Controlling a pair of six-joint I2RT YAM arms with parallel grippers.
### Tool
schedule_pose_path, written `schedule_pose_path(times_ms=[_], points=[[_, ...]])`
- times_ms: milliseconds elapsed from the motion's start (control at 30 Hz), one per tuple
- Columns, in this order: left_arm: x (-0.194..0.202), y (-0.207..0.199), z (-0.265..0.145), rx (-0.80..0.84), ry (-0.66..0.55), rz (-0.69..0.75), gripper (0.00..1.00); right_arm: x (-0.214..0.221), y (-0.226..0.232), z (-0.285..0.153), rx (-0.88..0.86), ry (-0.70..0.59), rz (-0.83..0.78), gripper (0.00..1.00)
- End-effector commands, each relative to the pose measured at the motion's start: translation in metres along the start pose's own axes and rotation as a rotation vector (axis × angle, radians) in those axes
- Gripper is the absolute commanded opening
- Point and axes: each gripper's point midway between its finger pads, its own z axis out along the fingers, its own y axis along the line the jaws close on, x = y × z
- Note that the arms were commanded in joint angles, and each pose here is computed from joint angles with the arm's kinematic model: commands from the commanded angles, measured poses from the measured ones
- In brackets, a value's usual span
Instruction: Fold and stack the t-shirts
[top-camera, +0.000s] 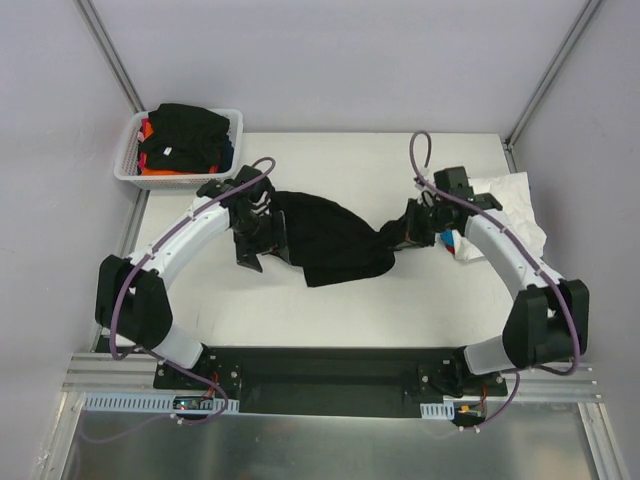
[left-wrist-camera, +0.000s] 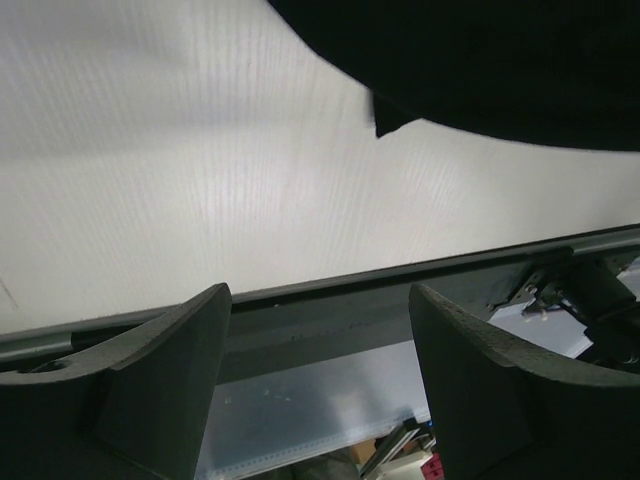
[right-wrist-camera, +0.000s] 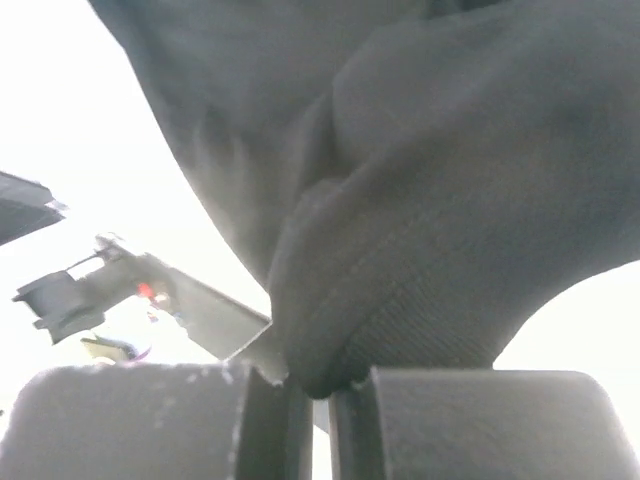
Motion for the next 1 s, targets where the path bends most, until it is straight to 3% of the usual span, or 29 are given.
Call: schedule_pose_path(times_ms=[0,233,333,467,800,867,900,967], points=[[-0.030,-0.037,-0.001,0.093,-0.049,0.025,0.72,-0.002,0.040,-0.066,-0.007,-0.027,-0.005,0.03],[-0.057,-0.074,0.008,0.159,-0.067,0.084,0.72,0.012,0.070,-0.123,-0.016,-0.012,0.004,0.03],[-0.063,-0.083,0.014,0.171,-0.065,0.101,0.72,0.036,0.071,-0.137,-0.004,0.054,0.040,0.03],[-0.063,-0.089,0.021,0.176,-0.053,0.102,0.72,0.092,0.045,-0.145,0.085,0.205,0.095,0.02],[-0.041,-0.079,0.036,0.153,0.009,0.122,0.72,0.193,-0.033,-0.131,0.291,0.365,0.171,0.02],[-0.039,-0.076,0.039,0.147,0.019,0.121,0.72,0.204,-0.044,-0.130,0.329,0.389,0.169,0.08],[-0.039,-0.074,0.040,0.141,0.023,0.117,0.72,0.211,-0.050,-0.128,0.346,0.411,0.177,0.24],[-0.039,-0.076,0.041,0.145,0.027,0.120,0.73,0.213,-0.056,-0.128,0.374,0.408,0.168,0.45]])
